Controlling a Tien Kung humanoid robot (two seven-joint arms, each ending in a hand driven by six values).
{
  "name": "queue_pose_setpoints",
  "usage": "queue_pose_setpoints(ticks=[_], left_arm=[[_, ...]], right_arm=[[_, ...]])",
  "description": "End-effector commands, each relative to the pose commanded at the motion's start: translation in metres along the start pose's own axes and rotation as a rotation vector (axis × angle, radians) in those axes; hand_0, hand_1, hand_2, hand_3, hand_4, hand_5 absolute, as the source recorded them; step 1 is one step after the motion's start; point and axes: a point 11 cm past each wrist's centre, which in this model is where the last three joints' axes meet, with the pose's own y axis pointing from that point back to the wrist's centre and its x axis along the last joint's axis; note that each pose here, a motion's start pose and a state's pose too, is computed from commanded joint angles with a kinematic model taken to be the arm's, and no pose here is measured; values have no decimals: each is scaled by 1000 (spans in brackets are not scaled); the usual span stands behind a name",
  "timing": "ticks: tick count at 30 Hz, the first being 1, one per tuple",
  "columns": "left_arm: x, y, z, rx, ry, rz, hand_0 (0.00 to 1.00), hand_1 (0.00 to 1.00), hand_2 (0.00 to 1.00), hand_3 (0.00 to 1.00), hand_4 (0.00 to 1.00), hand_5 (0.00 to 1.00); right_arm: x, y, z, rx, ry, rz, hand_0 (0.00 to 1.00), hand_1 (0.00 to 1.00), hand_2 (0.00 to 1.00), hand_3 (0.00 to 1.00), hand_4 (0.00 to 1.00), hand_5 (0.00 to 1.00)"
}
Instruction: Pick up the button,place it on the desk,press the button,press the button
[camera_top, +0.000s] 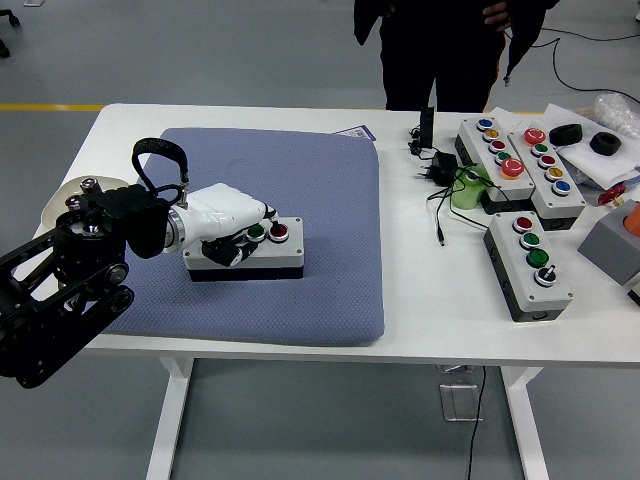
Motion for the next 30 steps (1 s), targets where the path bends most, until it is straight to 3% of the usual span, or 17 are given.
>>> queue_pose_setpoints(ticks=[15, 27, 28, 30], left_arm=[[2, -1, -1, 8, -11, -36, 2, 2, 34, 800, 428, 2], [37, 17, -6, -18, 109, 114, 2, 2, 38, 803, 453, 2], [40, 17, -9, -11, 125, 135, 2, 2, 83, 818, 723, 106], [42, 18, -16, 9, 161, 172, 2, 2, 83, 818, 723, 106]], right_arm=[[0, 0, 0, 0, 2, 0, 753, 710, 719, 587, 189, 148], [0, 0, 0, 0, 1, 0, 753, 710, 720, 587, 189, 148], [0, 0, 0, 0, 2, 0, 753, 710, 719, 587, 188, 148], [0, 0, 0, 0, 2, -1, 753, 710, 719, 587, 188, 148]])
